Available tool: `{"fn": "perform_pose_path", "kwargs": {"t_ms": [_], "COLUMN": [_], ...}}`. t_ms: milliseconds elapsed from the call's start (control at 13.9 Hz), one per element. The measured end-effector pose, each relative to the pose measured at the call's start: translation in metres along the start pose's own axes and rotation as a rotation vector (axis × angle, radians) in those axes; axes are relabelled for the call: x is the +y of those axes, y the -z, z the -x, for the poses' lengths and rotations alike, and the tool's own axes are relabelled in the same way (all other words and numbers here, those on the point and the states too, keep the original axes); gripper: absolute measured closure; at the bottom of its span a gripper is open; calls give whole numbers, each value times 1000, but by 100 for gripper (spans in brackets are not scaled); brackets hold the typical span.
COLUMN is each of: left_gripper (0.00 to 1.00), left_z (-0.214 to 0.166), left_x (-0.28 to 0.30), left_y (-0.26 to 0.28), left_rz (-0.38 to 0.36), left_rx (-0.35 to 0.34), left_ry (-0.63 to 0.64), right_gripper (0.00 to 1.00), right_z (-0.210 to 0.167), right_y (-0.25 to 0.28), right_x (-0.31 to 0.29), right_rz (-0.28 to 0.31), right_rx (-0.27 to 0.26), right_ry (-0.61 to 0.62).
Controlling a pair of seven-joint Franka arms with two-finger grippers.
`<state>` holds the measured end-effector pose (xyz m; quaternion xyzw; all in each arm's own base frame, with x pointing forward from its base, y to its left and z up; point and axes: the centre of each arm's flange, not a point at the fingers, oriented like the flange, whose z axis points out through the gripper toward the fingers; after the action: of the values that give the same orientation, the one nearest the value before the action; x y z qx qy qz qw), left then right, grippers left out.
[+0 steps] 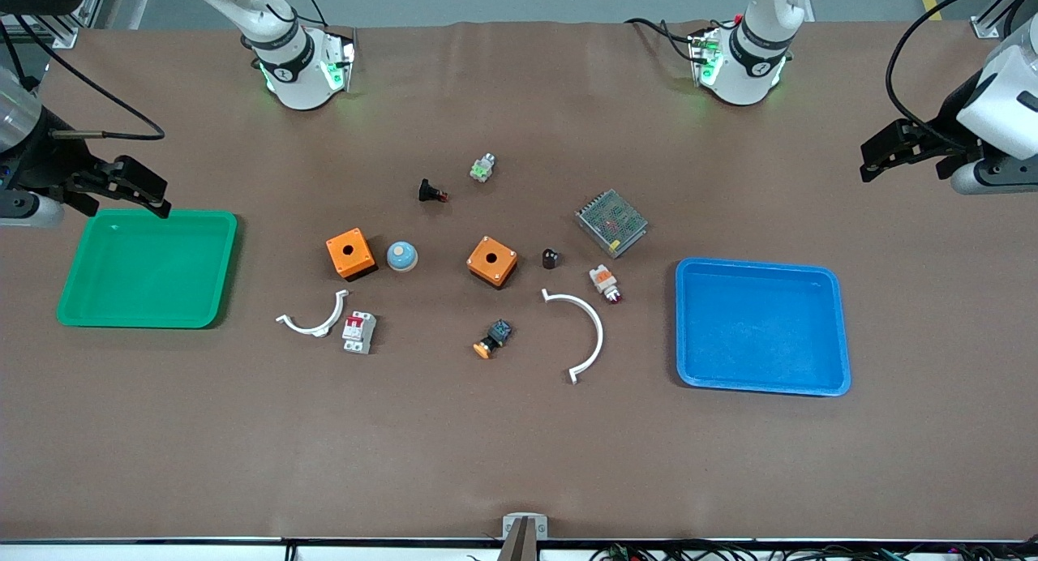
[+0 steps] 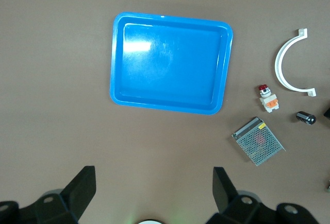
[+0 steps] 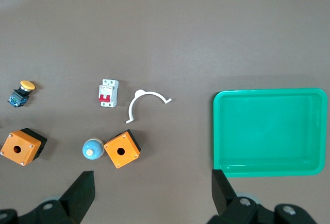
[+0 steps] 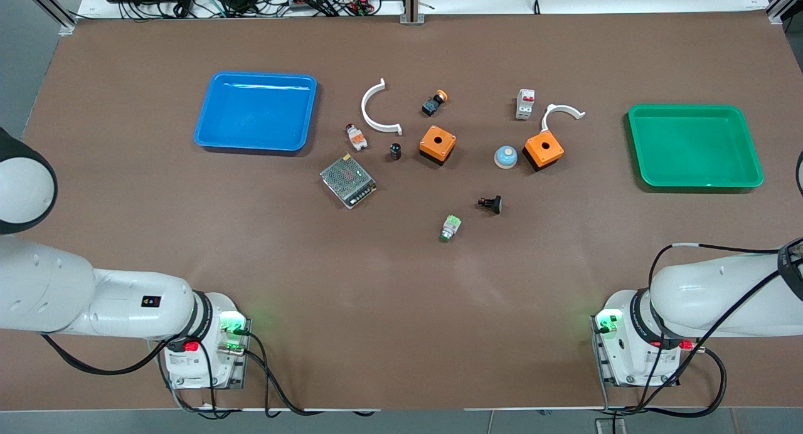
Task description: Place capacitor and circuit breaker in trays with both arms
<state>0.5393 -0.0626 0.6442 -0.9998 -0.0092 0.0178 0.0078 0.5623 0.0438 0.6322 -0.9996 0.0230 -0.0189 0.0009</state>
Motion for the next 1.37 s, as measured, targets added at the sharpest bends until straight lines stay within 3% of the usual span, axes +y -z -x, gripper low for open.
{"fn": "perform_pose_path", "kwargs": {"t_ms": [432, 649, 793, 1009, 1297, 1369], "left_gripper": [0, 0, 0, 0, 3, 3], "left_z": [-2, -16, -31, -46, -33, -25], "left_x": [1, 24, 72, 175, 296, 324], "left_y": [-2, -30, -74, -153, -250, -274], "left_rz": [0, -4, -15, -26, -19, -15], "left_rx": [-4, -55, -116, -133, -106, -98], "left_ry": [-3, -33, -27, 23, 136, 177], "right_gripper": [0, 0, 0, 0, 0, 0], "right_z": [0, 0, 0, -2, -33, -43], "right_y": [0, 0, 0, -9, -99, -123], "right_x": [0, 0, -2, -5, -3, -5], "right_rz": [0, 0, 0, 0, -7, -14], "right_rx": [0, -1, -2, -17, -159, -174], "right_ry": [0, 3, 9, 18, 20, 22]}}
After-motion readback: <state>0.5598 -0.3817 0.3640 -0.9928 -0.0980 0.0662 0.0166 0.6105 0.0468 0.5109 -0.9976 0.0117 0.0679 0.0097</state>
